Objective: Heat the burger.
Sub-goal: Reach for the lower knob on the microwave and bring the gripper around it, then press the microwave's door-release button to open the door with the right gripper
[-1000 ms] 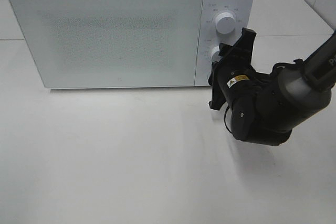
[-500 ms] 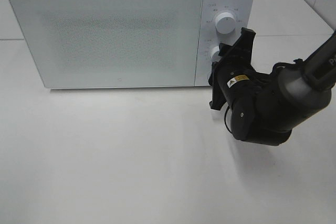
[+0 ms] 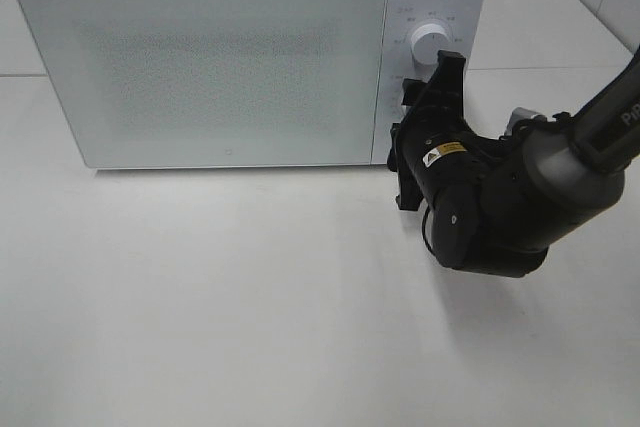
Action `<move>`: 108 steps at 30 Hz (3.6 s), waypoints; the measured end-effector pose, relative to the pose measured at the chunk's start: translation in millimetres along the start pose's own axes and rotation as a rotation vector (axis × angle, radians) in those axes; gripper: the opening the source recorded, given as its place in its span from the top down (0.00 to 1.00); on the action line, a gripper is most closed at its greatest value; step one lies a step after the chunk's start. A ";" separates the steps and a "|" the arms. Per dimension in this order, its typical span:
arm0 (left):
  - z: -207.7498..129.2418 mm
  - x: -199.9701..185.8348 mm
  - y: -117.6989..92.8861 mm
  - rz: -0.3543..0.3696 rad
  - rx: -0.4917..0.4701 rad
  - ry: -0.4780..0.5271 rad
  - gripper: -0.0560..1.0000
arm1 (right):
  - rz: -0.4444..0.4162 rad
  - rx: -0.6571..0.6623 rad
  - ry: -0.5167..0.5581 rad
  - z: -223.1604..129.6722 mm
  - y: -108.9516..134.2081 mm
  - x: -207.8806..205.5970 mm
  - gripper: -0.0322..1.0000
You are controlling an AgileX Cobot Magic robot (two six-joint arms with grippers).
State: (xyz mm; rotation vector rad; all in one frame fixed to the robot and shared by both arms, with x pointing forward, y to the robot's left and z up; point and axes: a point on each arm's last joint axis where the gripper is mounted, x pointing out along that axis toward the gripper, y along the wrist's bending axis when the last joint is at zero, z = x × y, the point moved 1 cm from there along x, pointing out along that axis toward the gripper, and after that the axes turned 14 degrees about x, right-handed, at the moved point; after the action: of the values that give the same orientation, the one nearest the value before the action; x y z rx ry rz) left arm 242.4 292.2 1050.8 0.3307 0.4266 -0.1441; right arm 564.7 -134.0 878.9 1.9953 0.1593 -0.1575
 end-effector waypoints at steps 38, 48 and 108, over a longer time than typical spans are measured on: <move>0.0 0.0 0.0 0.000 0.000 0.000 0.13 | -0.451 -1.105 0.293 0.9 35.8 -53.8 0.31; 0.0 0.0 0.0 0.000 0.000 0.000 0.13 | -0.708 -1.484 0.704 -11.3 36.8 -61.3 0.31; 0.0 0.0 0.0 0.000 0.000 0.000 0.13 | -0.590 -1.611 0.510 72.7 158.2 -299.5 0.22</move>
State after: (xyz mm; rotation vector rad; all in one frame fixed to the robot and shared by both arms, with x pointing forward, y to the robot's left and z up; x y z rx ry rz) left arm 242.4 292.2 1050.8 0.3307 0.4266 -0.1441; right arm 296.6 -277.9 1044.6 0.3004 0.8784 0.1118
